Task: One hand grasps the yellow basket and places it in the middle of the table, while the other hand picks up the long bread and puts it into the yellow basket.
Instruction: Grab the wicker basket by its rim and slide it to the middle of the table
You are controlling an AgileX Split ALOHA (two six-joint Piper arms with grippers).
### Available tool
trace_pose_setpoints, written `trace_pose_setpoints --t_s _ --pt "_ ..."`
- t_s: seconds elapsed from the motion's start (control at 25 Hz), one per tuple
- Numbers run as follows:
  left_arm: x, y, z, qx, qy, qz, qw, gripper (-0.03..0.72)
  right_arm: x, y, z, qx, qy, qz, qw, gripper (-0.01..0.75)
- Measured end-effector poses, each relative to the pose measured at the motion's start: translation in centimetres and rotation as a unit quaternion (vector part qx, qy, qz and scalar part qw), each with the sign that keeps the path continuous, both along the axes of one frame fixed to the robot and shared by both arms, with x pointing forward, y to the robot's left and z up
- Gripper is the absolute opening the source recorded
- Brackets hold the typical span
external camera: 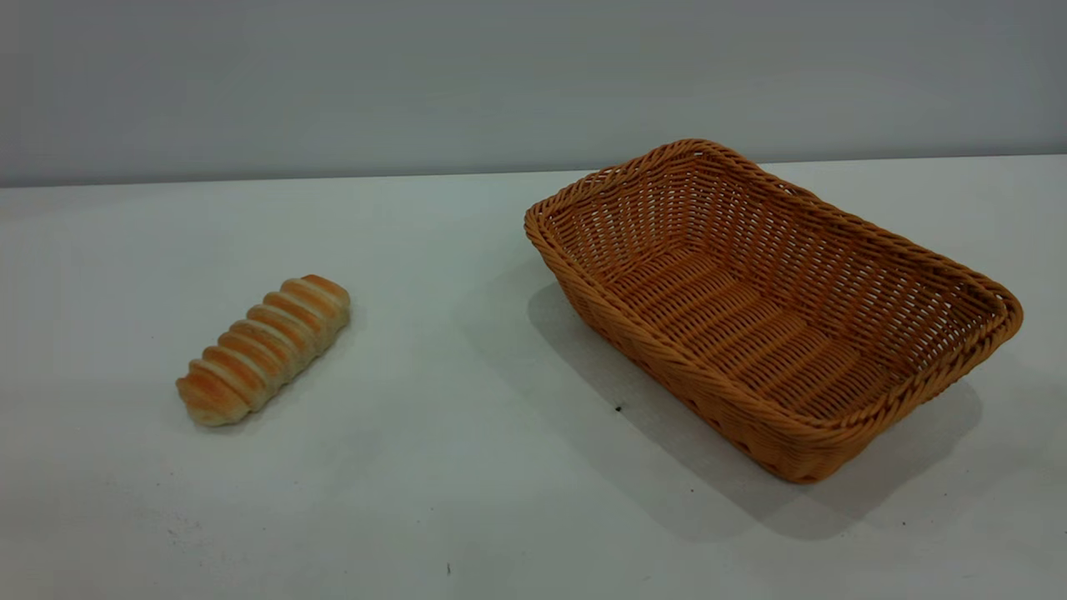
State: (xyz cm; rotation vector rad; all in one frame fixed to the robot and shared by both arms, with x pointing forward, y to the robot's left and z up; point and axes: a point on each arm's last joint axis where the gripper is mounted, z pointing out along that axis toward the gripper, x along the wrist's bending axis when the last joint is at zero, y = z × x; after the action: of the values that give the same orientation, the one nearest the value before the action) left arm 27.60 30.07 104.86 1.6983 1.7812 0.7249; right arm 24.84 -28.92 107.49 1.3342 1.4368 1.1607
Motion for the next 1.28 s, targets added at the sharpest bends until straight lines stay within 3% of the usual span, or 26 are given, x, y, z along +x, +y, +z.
trace_pose_setpoints --t_s 0.16,0.4,0.8,1.28 --pt "-0.1 0.0 -0.1 0.0 0.005 0.0 1.0 0.489 0.8 0.5 0.1 0.037 0.017 0.02 0.999 0.559" --pt "1.0 0.0 -0.4 -0.001 0.047 0.0 0.999 0.489 5.7 0.8 -1.0 0.07 0.16 0.026 0.984 0.559" --pt "4.4 0.1 -0.1 -0.016 0.126 0.017 0.992 0.489 13.9 1.0 -5.3 0.143 0.339 0.0 0.93 0.559" --pt "3.9 0.2 0.2 -0.017 0.115 0.02 0.993 0.489 21.0 0.7 -14.4 0.21 0.471 -0.083 0.853 0.559"
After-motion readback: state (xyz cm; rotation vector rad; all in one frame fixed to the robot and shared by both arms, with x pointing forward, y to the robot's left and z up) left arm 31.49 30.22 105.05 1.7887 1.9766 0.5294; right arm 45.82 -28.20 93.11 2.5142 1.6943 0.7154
